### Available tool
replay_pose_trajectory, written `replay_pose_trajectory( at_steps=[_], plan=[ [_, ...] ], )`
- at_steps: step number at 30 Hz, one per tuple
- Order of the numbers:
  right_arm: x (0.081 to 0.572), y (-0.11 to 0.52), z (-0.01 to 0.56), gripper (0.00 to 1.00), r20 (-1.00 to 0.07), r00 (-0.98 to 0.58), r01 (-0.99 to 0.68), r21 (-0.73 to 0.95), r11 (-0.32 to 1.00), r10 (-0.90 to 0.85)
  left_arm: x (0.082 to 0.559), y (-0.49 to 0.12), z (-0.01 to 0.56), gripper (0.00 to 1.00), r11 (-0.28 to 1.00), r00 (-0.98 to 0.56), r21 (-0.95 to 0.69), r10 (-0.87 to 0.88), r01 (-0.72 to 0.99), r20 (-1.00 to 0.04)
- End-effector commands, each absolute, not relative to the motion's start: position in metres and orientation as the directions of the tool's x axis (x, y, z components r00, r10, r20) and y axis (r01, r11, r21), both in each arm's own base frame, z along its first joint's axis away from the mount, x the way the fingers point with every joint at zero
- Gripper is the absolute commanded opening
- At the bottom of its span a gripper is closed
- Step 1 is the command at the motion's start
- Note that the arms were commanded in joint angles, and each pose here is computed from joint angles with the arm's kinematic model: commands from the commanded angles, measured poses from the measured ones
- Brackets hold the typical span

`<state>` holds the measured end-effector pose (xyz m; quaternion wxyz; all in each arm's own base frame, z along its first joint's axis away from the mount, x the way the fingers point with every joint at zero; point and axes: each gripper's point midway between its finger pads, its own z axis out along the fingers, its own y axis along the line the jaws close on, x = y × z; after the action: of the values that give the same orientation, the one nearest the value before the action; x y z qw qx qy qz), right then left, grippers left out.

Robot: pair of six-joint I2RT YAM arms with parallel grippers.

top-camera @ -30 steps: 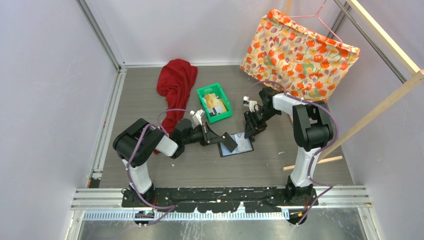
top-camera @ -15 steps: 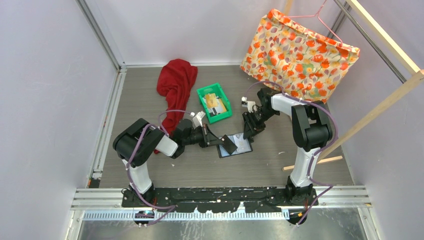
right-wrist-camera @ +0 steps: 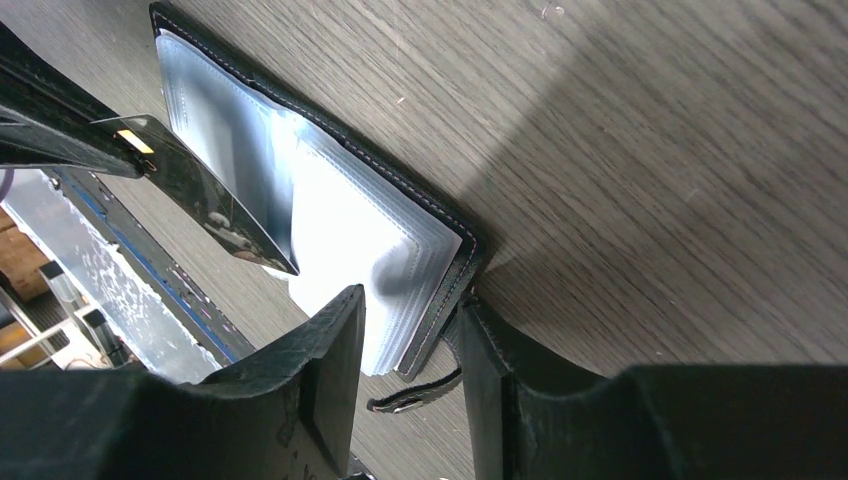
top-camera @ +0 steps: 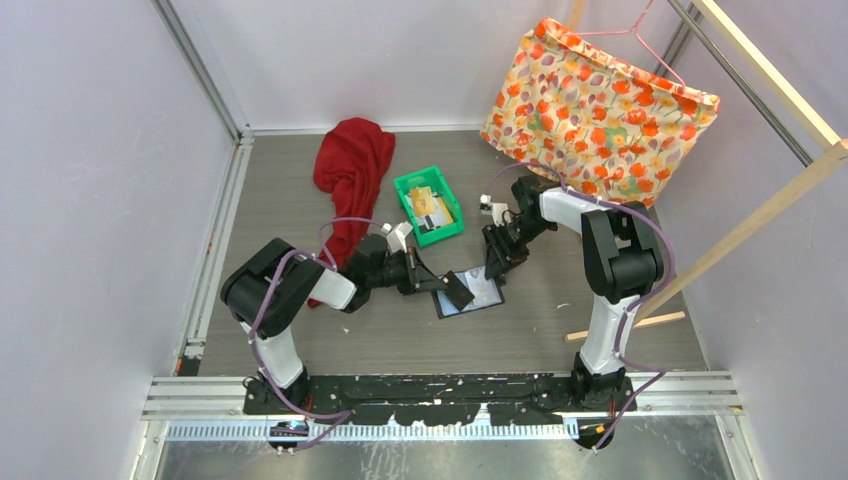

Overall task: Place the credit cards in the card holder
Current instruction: Insert the credit card into the card holder.

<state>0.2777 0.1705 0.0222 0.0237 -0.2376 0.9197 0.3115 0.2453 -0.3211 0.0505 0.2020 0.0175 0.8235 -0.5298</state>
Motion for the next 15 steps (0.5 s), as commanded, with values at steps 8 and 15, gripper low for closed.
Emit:
replay_pose_trajectory(
  at_steps=[8, 15],
  plan=[
    [0.2837, 0.1787, 0.0253, 0.44, -0.240, -0.857, -0.509, 0.532, 0.676, -0.456, 0.2516, -0.3244, 0.0603, 0.00, 0.431, -0.915, -0.866, -0.183, 0.254, -0.360],
    [0.2837, 0.1797, 0.0259, 0.44, -0.244, -0.855, -0.512, 0.533, 0.674, -0.457, 0.2504, -0.3257, 0.0557, 0.00, 0.427, -0.928, -0.878, -0.192, 0.215, -0.321]
  ],
)
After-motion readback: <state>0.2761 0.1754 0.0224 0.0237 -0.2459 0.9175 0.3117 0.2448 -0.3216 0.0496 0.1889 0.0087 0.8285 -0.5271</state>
